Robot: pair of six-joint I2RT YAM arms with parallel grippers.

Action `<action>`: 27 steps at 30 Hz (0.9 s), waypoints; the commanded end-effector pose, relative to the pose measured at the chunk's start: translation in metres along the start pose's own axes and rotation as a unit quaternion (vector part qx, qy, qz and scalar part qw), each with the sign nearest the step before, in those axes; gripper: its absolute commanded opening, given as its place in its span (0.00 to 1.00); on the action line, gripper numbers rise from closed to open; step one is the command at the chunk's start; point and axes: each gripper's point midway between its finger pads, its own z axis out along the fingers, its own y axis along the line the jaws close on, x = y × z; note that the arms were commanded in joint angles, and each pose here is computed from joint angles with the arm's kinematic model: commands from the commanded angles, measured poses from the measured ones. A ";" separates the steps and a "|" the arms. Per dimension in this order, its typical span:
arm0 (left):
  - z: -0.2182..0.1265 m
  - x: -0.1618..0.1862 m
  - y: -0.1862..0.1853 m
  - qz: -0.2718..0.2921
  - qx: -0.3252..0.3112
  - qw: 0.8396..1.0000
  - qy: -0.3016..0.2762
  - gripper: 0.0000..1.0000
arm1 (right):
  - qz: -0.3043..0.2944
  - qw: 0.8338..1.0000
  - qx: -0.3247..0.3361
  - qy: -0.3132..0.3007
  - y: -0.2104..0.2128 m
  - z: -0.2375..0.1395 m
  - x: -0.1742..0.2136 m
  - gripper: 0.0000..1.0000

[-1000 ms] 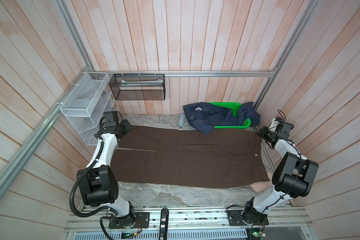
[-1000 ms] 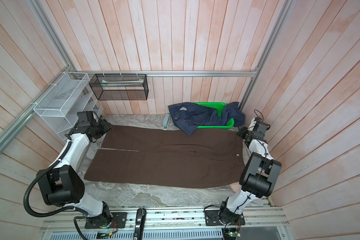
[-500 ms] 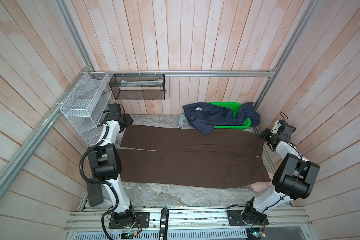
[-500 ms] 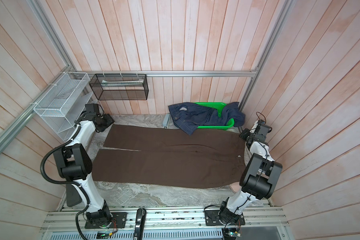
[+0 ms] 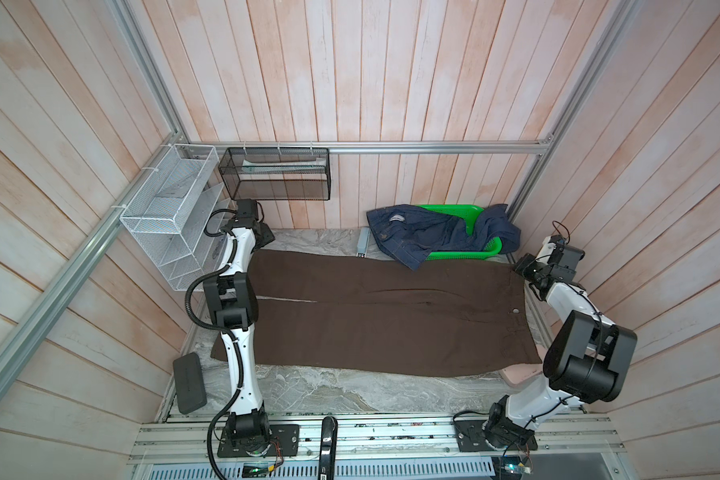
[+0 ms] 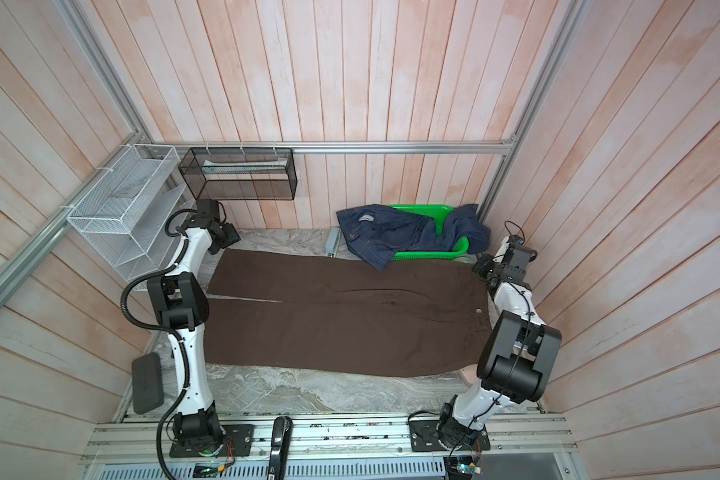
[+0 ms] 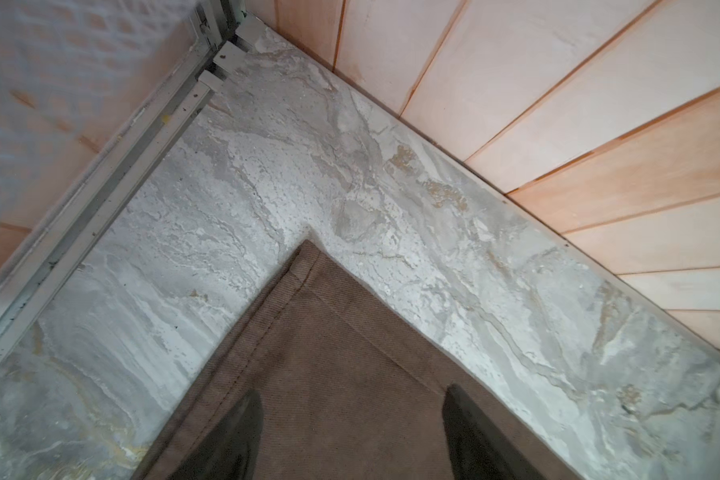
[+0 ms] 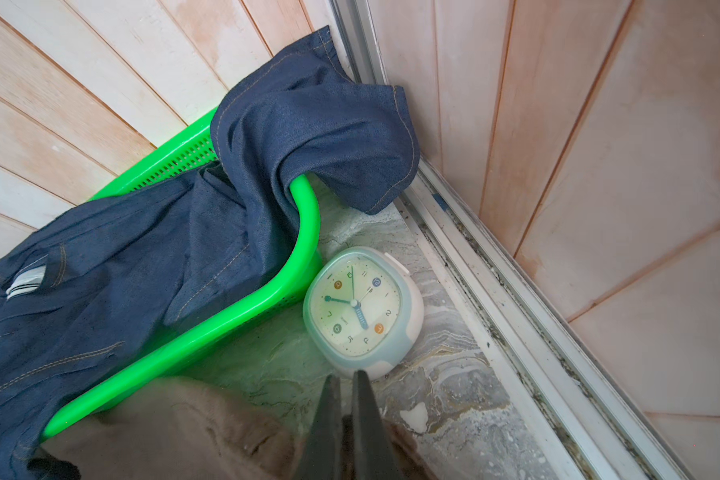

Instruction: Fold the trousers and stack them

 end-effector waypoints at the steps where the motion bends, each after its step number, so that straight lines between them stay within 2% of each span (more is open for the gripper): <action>1: 0.017 0.011 0.019 0.027 -0.060 0.998 0.020 0.71 | -0.012 0.999 -0.007 -0.030 0.012 -0.008 -0.018 0.00; 4: 0.033 0.021 0.026 0.035 -0.081 0.995 0.042 0.71 | -0.018 0.999 -0.014 -0.033 0.021 -0.008 -0.019 0.00; 10: 0.053 0.026 0.041 0.025 -0.088 0.994 0.051 0.71 | -0.026 0.999 -0.028 -0.031 0.037 -0.008 -0.016 0.00; 19: 0.082 0.026 0.044 0.013 -0.060 0.997 0.049 0.71 | -0.031 0.999 -0.034 -0.025 0.044 -0.007 -0.009 0.00; 27: 0.102 0.037 0.058 0.008 -0.069 0.996 0.062 0.70 | -0.032 0.998 -0.039 -0.031 0.048 -0.011 -0.009 0.00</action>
